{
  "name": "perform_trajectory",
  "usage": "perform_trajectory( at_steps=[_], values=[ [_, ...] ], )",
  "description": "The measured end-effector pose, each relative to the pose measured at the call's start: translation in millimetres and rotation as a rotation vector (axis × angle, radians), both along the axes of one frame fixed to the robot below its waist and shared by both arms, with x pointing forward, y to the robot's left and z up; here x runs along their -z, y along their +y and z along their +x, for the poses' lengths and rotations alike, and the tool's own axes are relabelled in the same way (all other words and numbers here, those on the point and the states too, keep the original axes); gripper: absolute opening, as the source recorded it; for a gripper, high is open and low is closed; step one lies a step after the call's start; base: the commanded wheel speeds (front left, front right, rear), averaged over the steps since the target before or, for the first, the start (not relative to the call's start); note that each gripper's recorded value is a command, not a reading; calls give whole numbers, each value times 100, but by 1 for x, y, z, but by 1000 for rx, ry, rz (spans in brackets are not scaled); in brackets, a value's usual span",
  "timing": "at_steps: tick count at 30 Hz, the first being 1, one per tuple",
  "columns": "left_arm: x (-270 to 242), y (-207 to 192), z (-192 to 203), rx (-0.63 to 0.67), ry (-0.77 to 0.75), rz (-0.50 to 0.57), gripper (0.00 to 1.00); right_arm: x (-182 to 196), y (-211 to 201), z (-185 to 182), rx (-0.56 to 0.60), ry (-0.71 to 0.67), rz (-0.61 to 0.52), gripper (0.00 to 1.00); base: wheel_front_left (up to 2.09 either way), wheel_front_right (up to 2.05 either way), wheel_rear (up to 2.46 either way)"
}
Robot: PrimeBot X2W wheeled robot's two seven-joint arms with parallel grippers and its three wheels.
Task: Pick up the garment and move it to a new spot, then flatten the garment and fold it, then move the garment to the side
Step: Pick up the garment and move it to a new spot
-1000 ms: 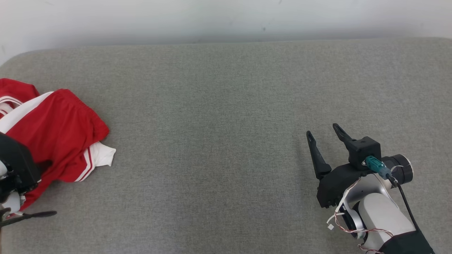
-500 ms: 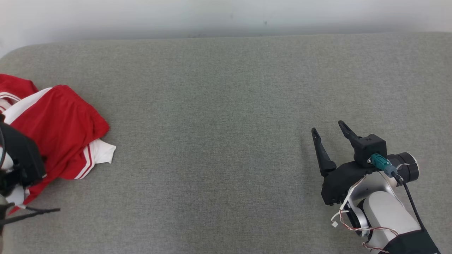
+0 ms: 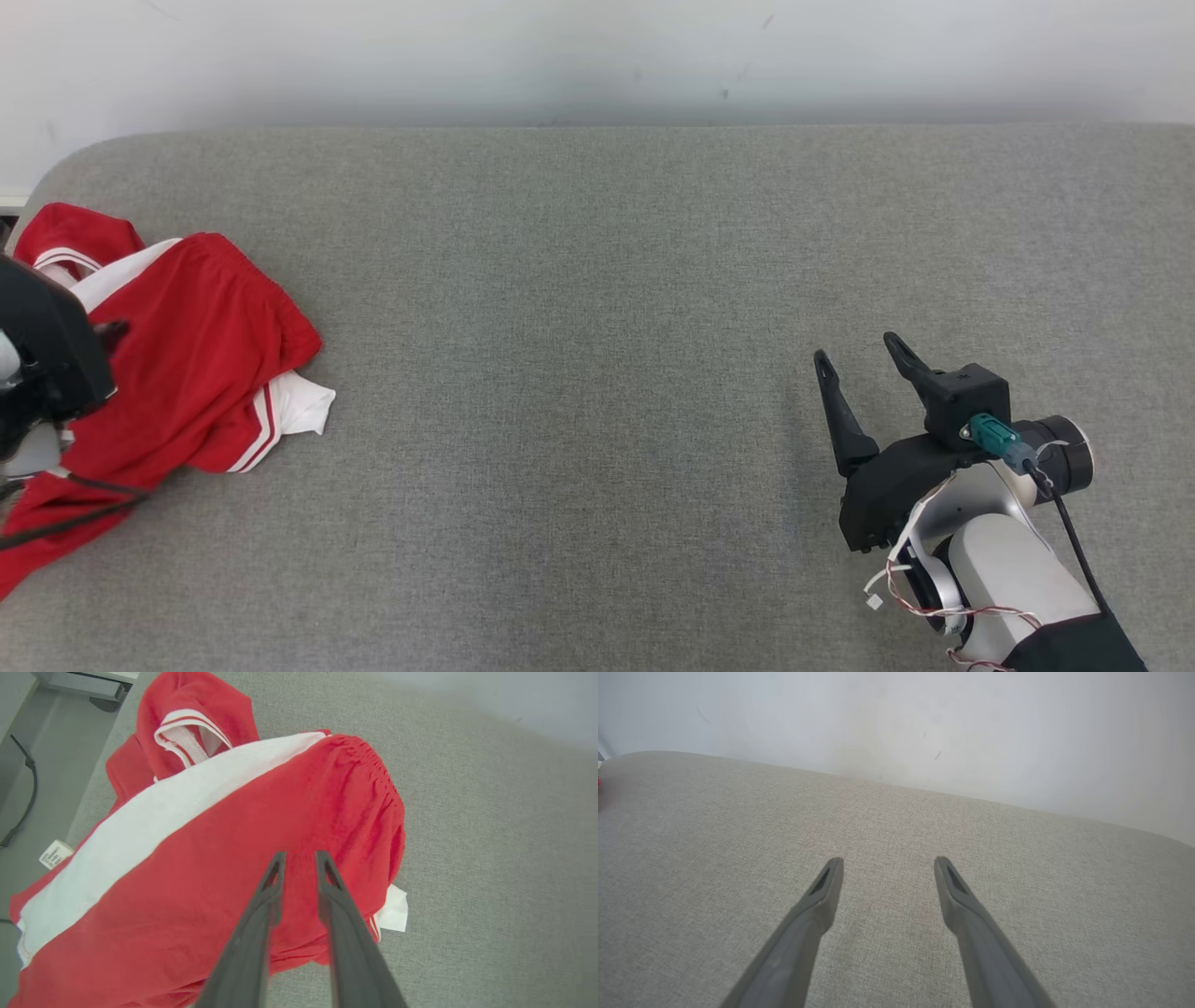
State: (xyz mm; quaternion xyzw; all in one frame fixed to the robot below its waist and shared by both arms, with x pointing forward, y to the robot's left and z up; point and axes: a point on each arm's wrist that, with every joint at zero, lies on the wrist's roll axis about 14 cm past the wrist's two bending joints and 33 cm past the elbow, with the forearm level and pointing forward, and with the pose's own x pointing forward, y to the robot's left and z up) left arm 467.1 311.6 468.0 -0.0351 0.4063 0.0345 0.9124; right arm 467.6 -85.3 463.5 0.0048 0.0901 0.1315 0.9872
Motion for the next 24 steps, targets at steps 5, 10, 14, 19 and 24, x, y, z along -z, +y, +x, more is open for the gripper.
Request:
perform_trajectory(
  at_steps=[5, 10, 14, 19, 24],
  values=[
    [8, -20, 0, 3, 19, -92, 100, 5, -3, -3, 5, 12, -3, 100, 0, 0, 0],
    [30, -24, -16, 12, 124, -99, 100, 9, -6, -4, 10, 23, -7, 100, 0, 0, 0],
    [40, -22, -23, 13, 166, -88, 100, 10, -8, -5, 12, 25, -10, 100, 0, 0, 0],
    [57, -24, -33, -13, 216, -136, 100, 9, -8, -5, 10, 24, -9, 100, 0, 0, 0],
    [67, -26, -32, -1, 228, -126, 100, 13, -15, -5, 23, 35, -14, 100, 0, 0, 0]
  ],
)
